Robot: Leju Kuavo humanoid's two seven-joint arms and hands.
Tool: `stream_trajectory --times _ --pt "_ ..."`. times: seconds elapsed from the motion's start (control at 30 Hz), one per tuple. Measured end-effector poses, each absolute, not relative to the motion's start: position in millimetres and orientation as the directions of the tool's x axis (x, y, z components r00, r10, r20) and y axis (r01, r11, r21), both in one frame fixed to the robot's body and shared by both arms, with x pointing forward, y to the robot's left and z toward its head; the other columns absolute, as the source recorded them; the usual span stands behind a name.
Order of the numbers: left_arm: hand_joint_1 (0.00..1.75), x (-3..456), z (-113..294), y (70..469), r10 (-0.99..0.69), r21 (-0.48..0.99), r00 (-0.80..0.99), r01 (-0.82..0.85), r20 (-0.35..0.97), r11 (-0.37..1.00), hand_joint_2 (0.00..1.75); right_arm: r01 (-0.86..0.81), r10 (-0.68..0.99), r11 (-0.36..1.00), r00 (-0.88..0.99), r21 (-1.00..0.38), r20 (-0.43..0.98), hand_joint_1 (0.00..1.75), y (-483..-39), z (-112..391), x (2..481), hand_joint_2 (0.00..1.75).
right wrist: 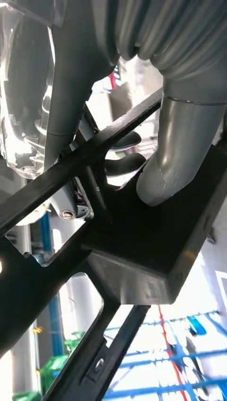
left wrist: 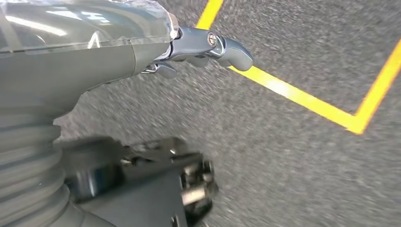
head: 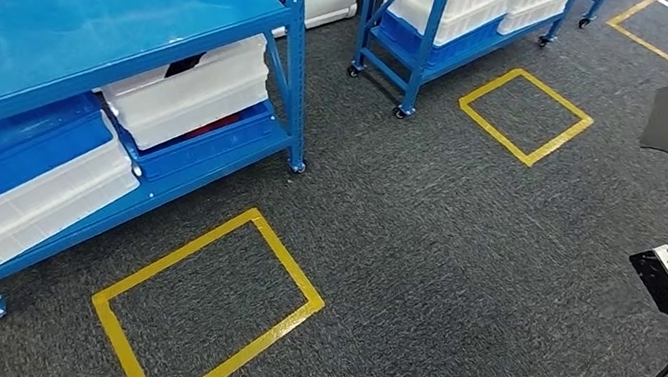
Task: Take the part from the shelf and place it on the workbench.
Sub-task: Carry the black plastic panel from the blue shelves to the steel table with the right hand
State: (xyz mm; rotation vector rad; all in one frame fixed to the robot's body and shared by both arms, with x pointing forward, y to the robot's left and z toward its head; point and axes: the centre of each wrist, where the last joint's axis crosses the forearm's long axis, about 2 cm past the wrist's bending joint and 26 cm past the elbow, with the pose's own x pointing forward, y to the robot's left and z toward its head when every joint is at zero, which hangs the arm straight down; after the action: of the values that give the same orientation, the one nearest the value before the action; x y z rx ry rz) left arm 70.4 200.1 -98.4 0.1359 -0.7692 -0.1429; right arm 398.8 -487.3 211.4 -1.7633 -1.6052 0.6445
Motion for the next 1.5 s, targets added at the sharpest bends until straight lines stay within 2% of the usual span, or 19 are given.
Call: stream_trajectory --times 0.37,0.5,0.57,0.63,0.93,1.23,1.4,1.5 --pt "0.0 62 -102 215 -0.231 0.25 0.799 0.105 0.555 0.963 1.75 0.676 0.989 -0.083 0.145 -0.732 0.022 1.75 -495 216 390 1.75" --pt "0.0 41 -108 243 -0.319 0.353 0.927 0.235 0.2 0.906 1.75 0.686 0.984 -0.111 0.177 -0.719 0.016 1.75 -517 208 364 1.75" --pt "0.0 35 -109 252 -0.349 0.375 0.932 0.292 0.093 0.88 1.75 0.673 0.982 -0.132 0.188 -0.728 -0.005 1.75 -525 200 351 1.75" --pt "0.0 33 -110 258 -0.38 0.392 0.924 0.334 0.044 0.857 1.75 0.669 0.982 -0.153 0.188 -0.727 -0.034 1.75 -528 199 343 1.75" --pt "0.0 41 -110 269 -0.409 0.411 0.903 0.326 0.131 0.851 1.75 0.685 0.982 -0.191 0.132 -0.703 -0.138 1.75 -509 213 352 1.75" --pt "0.0 43 -109 270 -0.449 0.429 0.882 0.354 0.144 0.831 1.75 0.707 0.993 -0.117 0.091 -0.698 -0.074 1.75 -468 205 359 1.75" --pt "0.0 44 -109 268 -0.473 0.435 0.865 0.366 0.168 0.823 1.75 0.654 0.979 -0.194 0.08 -0.731 -0.188 1.75 -449 195 361 1.75" --pt "0.0 41 -109 270 -0.483 0.442 0.858 0.371 0.172 0.817 1.75 0.649 0.975 -0.22 0.127 -0.728 -0.182 1.75 -430 206 381 1.75"
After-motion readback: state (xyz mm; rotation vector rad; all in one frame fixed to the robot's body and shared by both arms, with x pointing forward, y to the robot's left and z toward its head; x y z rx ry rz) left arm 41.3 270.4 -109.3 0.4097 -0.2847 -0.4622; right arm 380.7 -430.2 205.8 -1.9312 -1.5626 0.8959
